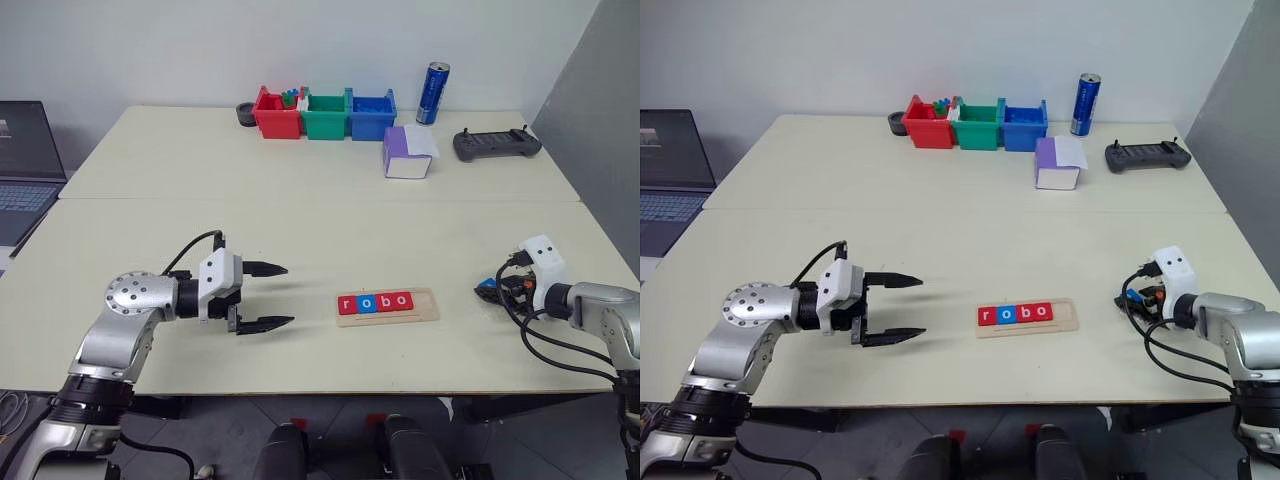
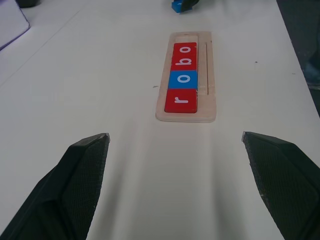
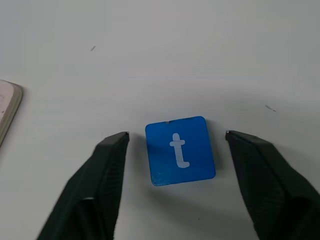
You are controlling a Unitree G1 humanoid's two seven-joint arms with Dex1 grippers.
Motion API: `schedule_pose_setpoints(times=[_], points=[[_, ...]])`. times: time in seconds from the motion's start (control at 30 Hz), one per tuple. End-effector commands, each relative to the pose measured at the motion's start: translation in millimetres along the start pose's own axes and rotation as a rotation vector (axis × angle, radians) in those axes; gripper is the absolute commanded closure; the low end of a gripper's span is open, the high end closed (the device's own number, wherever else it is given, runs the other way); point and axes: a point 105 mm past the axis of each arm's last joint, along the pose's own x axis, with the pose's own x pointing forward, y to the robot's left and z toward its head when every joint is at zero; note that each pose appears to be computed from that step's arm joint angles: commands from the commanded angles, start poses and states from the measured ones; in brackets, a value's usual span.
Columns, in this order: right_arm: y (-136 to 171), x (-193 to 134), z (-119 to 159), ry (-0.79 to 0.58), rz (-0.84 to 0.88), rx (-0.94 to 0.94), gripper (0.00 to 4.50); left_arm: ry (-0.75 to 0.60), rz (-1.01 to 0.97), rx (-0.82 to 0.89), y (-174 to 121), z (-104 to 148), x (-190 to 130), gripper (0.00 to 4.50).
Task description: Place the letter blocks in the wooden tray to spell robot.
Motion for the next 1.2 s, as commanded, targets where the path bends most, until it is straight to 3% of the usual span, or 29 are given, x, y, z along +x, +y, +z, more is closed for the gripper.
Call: schedule_pose_setpoints(times=[0.03,0.07,0.1,0.27,0.6,0.9,1.2], points=[[-6,-6,4,-0.007,-0.049,0.007,2.64,-0.017,0.014,0.047,3,11,-3,0.00],[-7,-8,6,-0.011,-0.064,0.015,2.98,-0.016,0.014,0.048,3,11,-3,0.00],[-8,-9,10,-0.028,-0.103,0.054,3.04,-0.016,0.014,0.049,4,12,-3,0.00],[16,-13,13,-0.052,-0.165,0.147,3.04,-0.017,0.010,0.050,5,12,-2,0.00],[24,-23,5,-0.020,-0.403,0.263,3.04,-0.026,-0.019,0.051,9,10,2,0.00],[47,-14,-2,-0.001,-0.284,0.242,3.04,-0.024,-0.025,0.051,7,7,1,0.00],[51,-8,-1,-0.002,-0.269,0.262,3.04,-0.020,-0.022,0.050,5,6,0,0.00]])
